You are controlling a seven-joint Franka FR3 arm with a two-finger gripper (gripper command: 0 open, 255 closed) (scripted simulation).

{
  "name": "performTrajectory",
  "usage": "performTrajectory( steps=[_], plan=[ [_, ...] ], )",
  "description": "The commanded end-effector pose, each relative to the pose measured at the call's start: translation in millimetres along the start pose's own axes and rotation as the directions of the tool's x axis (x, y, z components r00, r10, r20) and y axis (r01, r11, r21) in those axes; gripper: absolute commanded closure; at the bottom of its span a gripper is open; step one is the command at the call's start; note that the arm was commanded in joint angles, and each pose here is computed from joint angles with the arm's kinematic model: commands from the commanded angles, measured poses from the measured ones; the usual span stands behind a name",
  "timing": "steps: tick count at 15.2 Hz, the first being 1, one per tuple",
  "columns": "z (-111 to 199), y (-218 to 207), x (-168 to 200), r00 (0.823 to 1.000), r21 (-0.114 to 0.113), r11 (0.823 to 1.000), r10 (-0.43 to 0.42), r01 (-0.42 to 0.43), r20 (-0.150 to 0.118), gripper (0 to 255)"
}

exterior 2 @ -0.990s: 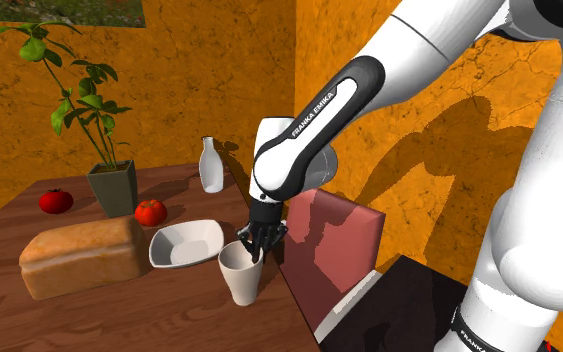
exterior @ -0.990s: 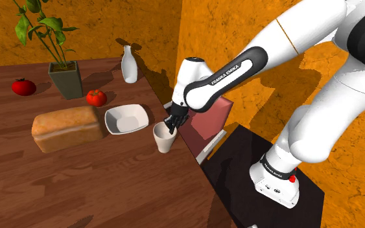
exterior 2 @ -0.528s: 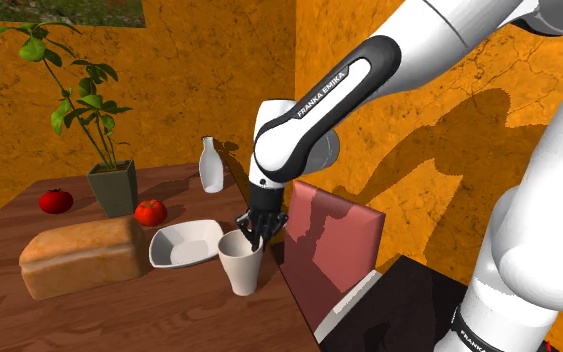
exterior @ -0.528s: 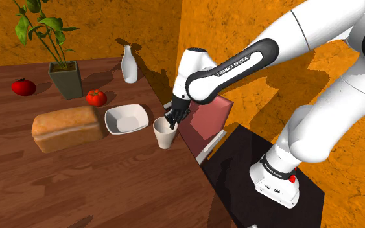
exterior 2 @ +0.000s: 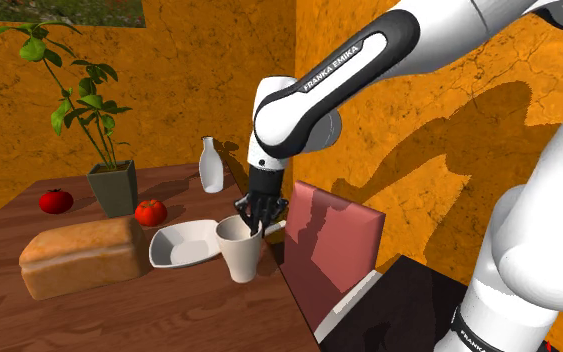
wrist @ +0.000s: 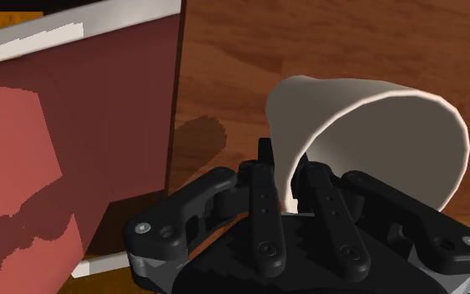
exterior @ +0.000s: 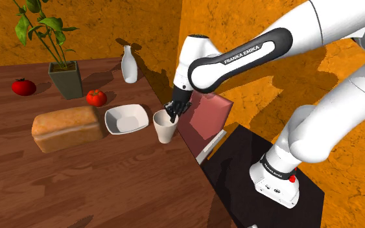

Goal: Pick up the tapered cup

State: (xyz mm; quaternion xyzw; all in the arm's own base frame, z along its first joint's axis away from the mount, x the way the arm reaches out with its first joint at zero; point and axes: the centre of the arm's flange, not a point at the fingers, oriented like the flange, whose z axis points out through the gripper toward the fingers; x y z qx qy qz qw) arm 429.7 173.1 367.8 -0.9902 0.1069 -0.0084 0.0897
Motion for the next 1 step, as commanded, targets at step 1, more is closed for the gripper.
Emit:
performTrajectory(
  steps=[1],
  plan=[
    [-2.6,-0.6,-0.3,1.000,0.000,1.000,0.000,0.000,0.000,255]
  ],
)
